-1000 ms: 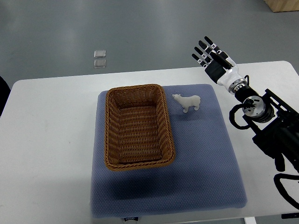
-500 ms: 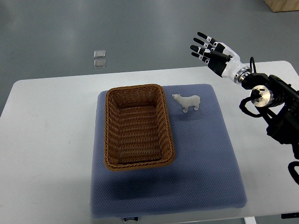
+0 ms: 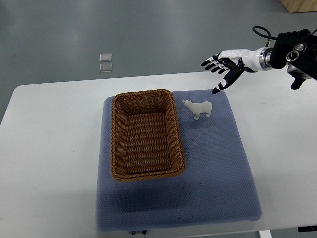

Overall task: Place white bear in brown basket with right hand
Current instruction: 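Lower the right hand over the white bear and close fingers around it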

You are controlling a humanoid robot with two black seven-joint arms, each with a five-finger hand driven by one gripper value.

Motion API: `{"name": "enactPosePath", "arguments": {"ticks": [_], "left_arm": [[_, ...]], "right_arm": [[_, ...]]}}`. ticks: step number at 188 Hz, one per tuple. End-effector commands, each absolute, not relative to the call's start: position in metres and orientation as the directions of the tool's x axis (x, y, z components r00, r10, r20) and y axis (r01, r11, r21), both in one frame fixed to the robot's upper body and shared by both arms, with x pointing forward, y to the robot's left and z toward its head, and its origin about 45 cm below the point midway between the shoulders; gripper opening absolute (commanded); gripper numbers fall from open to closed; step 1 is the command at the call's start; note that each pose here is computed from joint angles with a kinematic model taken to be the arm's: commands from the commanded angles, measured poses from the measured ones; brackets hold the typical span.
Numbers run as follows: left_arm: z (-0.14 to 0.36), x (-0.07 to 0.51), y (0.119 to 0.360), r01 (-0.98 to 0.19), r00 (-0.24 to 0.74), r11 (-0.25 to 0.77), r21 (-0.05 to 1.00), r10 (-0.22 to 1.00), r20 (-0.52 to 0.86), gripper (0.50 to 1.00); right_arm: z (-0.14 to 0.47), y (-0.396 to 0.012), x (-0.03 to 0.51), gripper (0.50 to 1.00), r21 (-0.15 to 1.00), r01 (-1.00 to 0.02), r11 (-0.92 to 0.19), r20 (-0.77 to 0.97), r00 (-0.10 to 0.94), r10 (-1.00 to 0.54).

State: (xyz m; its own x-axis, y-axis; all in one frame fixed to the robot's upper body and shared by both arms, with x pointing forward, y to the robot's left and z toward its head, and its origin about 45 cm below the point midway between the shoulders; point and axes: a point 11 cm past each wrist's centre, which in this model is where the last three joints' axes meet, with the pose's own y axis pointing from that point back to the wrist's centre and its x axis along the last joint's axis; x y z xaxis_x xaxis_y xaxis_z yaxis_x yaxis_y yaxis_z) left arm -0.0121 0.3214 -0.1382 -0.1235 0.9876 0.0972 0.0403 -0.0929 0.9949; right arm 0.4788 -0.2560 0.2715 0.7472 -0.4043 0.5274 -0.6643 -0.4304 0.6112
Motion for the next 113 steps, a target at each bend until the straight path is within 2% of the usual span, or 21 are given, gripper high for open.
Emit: {"name": "enactPosePath", "arguments": {"ticks": [1, 30, 73, 113], "left_arm": [[-0.138, -0.012, 0.322, 0.04, -0.124, -0.094, 0.995, 0.987, 0.099, 1.0], [-0.138, -0.012, 0.321, 0.04, -0.124, -0.093, 0.995, 0.988, 0.097, 1.0], [-0.138, -0.012, 0.322, 0.04, -0.125, -0.094, 0.995, 0.987, 0.099, 1.0], [-0.138, -0.012, 0.321, 0.04, -0.125, -0.093, 0.995, 0.987, 0.097, 1.0]], "right_arm": [[0.267, -0.247, 0.478, 0.93, 0.622, -0.656, -0.428, 0.531, 0.755, -0.384], [0.254, -0.225, 0.476, 0.93, 0.618, -0.651, -0.441, 0.539, 0.759, -0.364], [0.222, -0.234, 0.468, 0.928, 0.643, -0.669, -0.373, 0.586, 0.743, -0.322], [0.211, -0.234, 0.463, 0.924, 0.651, -0.663, -0.37, 0.577, 0.749, -0.325]]}}
